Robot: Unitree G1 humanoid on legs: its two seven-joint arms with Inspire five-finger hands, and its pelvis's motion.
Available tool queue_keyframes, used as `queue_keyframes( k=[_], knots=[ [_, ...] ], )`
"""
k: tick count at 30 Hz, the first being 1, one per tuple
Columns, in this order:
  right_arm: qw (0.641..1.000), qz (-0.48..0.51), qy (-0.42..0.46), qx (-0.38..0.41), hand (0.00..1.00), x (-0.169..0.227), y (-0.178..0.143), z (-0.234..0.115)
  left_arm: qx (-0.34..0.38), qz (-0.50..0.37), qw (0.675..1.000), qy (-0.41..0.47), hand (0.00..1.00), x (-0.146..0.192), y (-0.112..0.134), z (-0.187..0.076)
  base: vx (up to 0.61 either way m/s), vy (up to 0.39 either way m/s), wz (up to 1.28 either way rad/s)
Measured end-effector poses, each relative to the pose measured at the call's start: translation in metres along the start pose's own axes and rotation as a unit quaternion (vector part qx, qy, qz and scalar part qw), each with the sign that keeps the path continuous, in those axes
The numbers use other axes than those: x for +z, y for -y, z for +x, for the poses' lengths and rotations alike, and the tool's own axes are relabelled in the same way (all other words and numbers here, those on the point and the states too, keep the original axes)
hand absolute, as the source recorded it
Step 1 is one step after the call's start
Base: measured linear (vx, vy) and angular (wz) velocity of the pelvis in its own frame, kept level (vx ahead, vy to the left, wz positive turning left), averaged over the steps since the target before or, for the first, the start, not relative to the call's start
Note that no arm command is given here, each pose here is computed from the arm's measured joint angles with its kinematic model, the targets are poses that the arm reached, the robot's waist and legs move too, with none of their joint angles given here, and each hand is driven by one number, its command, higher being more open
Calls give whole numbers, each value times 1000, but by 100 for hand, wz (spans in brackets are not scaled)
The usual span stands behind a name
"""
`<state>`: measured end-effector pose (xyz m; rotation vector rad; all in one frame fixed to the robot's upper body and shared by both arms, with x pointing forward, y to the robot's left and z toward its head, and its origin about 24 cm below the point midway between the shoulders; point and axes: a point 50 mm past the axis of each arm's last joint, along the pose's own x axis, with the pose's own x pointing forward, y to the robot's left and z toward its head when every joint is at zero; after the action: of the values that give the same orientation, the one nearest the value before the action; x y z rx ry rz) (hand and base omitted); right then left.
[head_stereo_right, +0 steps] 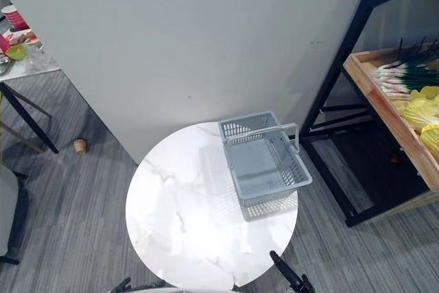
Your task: Pick vegetable in the basket
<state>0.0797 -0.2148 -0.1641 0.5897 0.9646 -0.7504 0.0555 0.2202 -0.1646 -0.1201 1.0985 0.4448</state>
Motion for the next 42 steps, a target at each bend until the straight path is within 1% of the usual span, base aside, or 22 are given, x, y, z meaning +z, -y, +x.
queue_keyframes(
  k=[5,9,10,11,15,18,19,20,22,23,26,27,28,29,30,32,33,34,35,36,38,42],
  knots=[
    [1000,2,-7,-4,100,-3,2,0,4,1,1000,0,100,0,-3,0,-7,5,0],
    [987,152,16,-52,100,14,11,4,14,-12,1000,-3,100,-3,-8,-1,-25,36,0],
    [973,211,42,-78,100,34,18,6,16,-16,1000,-7,100,-6,-9,-2,-35,65,-5],
    [969,226,54,-86,100,43,21,7,17,-21,1000,-9,100,-8,-9,-3,-36,81,-6],
    [956,209,181,-95,100,128,28,1,26,-30,999,-14,100,-13,-10,-4,-9,58,-3],
    [939,106,322,-60,100,209,6,-25,23,-21,999,-10,100,-12,-10,-5,7,25,-1],
    [921,68,381,-44,100,237,-10,-39,22,-18,1000,-9,100,-13,-10,-5,32,17,0],
    [911,53,407,-34,100,250,-18,-47,21,-13,1000,-8,100,-12,-10,-5,59,12,1],
    [873,4,487,12,100,290,-59,-76,15,8,1000,0,100,-11,-11,-6,88,-4,4],
    [864,-8,503,23,100,297,-68,-82,13,12,1000,2,100,-11,-11,-6,100,-29,13],
    [818,-98,560,87,100,319,-126,-112,0,30,1000,6,100,-10,-9,-7,49,-41,22],
    [808,-123,569,98,100,321,-137,-117,-2,31,1000,6,100,-10,-8,-7,18,-48,13],
    [774,-195,590,122,100,323,-163,-131,-5,31,999,10,100,-9,-7,-7,12,-34,7],
    [756,-229,600,129,100,323,-173,-136,-6,31,999,11,100,-9,-7,-7,9,-29,10],
    [719,-291,617,134,100,322,-190,-146,-8,31,999,14,100,-9,-6,-8,4,-11,11],
    [599,-434,658,143,100,311,-227,-169,-10,35,999,21,100,-9,-6,-9,6,-8,15],
    [571,-462,663,144,100,308,-234,-173,-11,37,999,21,100,-9,-6,-9,6,-5,19],
    [502,-529,671,134,100,298,-249,-177,-13,39,999,24,100,-9,-5,-9,6,1,17],
    [466,-564,670,127,100,292,-256,-177,-13,41,999,25,100,-8,-5,-9,6,5,16],
    [443,-585,668,123,100,288,-260,-177,-13,41,999,25,100,-8,-5,-9,7,11,9],
    [377,-652,649,106,100,278,-268,-169,-15,42,998,32,100,-6,-3,-9,7,5,12],
    [343,-707,614,76,100,279,-268,-156,-17,43,998,38,100,-5,-1,-9,-3,-4,13]
  ],
)
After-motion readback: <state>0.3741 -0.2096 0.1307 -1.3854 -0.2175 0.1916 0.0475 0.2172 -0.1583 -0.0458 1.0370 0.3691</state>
